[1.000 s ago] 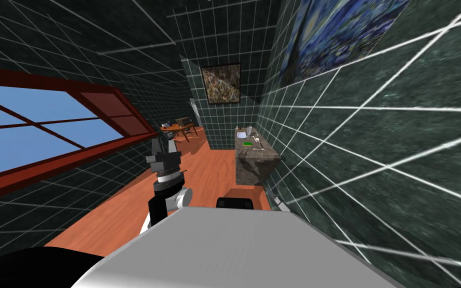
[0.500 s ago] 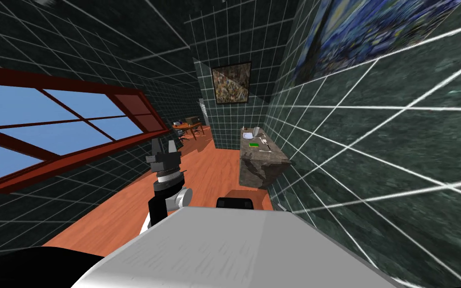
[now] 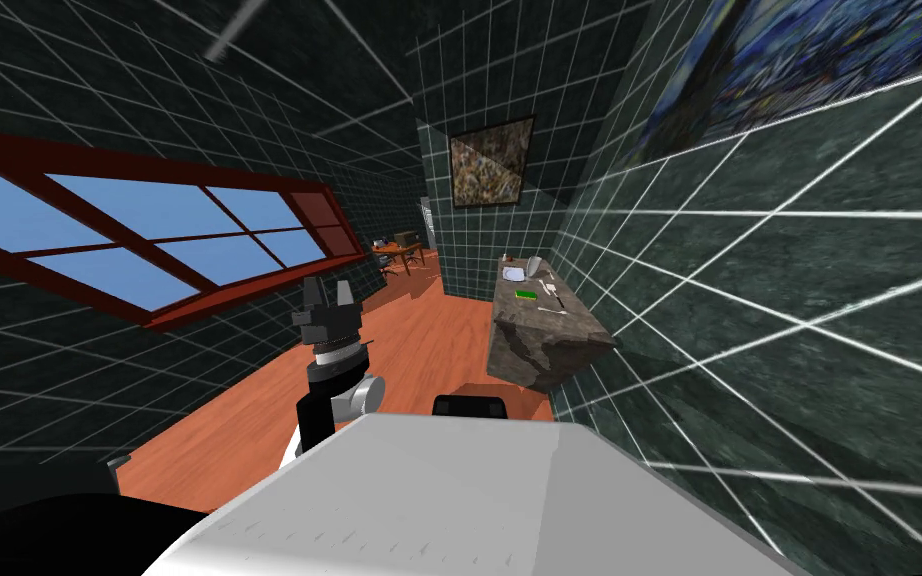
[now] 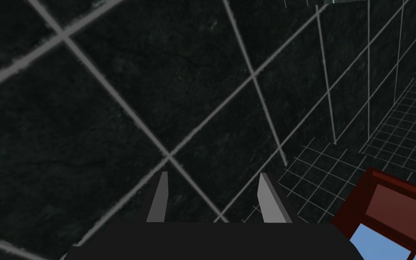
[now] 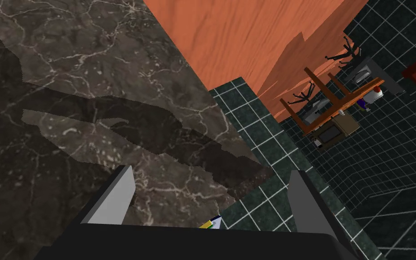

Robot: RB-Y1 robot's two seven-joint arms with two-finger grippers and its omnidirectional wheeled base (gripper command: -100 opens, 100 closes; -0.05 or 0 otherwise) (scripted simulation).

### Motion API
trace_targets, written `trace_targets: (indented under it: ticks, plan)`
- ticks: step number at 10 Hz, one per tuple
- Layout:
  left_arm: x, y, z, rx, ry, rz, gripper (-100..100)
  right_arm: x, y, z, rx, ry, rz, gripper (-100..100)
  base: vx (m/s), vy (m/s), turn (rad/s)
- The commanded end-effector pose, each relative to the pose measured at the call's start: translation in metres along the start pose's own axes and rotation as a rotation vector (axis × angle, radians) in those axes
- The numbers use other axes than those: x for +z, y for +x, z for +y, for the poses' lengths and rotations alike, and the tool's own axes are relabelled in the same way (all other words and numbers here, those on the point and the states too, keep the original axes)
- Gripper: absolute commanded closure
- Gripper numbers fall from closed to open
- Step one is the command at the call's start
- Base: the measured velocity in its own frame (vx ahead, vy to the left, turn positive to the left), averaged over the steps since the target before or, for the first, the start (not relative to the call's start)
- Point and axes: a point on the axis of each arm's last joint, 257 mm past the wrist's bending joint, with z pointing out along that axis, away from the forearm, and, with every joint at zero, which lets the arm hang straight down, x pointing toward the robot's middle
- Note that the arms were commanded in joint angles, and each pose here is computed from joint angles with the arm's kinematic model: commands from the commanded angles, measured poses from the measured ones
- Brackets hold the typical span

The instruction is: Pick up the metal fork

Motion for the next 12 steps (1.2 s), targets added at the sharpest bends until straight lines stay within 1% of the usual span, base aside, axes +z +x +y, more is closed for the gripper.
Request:
trace_targets:
  ticks: [1, 2, 3, 4, 5, 6, 7, 8, 9, 10, 11, 12]
  plan:
    - [0.0, 0.0, 0.0, 0.0, 0.0, 0.0, 0, -0.015, 0.002, -0.014, -0.041, 0.028, 0.038, -100, 0.022, 0.006, 0.183]
    - [0.0, 0.0, 0.0, 0.0, 0.0, 0.0, 0, -0.018, 0.0, -0.017, -0.057, 0.03, 0.051, -100, 0.007, -0.002, -0.034]
    - [0.0, 0.0, 0.0, 0.0, 0.0, 0.0, 0, -0.038, 0.014, -0.038, -0.101, 0.08, 0.108, -100, 0.013, 0.014, 0.282]
    - [0.0, 0.0, 0.0, 0.0, 0.0, 0.0, 0, -0.041, 0.012, -0.041, -0.116, 0.082, 0.121, -100, 0.018, 0.006, 0.212]
    - [0.0, 0.0, 0.0, 0.0, 0.0, 0.0, 0, -0.061, 0.024, -0.061, -0.155, 0.128, 0.173, -100, 0.029, 0.009, 0.363]
    - [0.0, 0.0, 0.0, 0.0, 0.0, 0.0, 0, -0.065, 0.02, -0.065, -0.176, 0.13, 0.189, -100, 0.028, -0.003, 0.191]
    - [0.0, 0.0, 0.0, 0.0, 0.0, 0.0, 0, -0.087, 0.028, -0.084, -0.223, 0.173, 0.246, -100, 0.029, 0.005, 0.358]
    - [0.0, 0.0, 0.0, 0.0, 0.0, 0.0, 0, -0.09, 0.025, -0.087, -0.235, 0.174, 0.255, -100, 0.028, -0.004, 0.159]
    - [0.0, 0.0, 0.0, 0.0, 0.0, 0.0, 0, -0.111, 0.028, -0.103, -0.287, 0.206, 0.312, -100, 0.034, 0.007, 0.308]
    - [0.0, 0.0, 0.0, 0.0, 0.0, 0.0, 0, -0.114, 0.027, -0.107, -0.294, 0.214, 0.317, -100, 0.029, -0.003, 0.184]
    - [0.0, 0.0, 0.0, 0.0, 0.0, 0.0, 0, -0.138, 0.027, -0.126, -0.351, 0.25, 0.377, -100, 0.033, -0.002, 0.284]
    - [0.0, 0.0, 0.0, 0.0, 0.0, 0.0, 0, -0.138, 0.027, -0.126, -0.351, 0.25, 0.377, -100, 0.031, -0.007, 0.172]
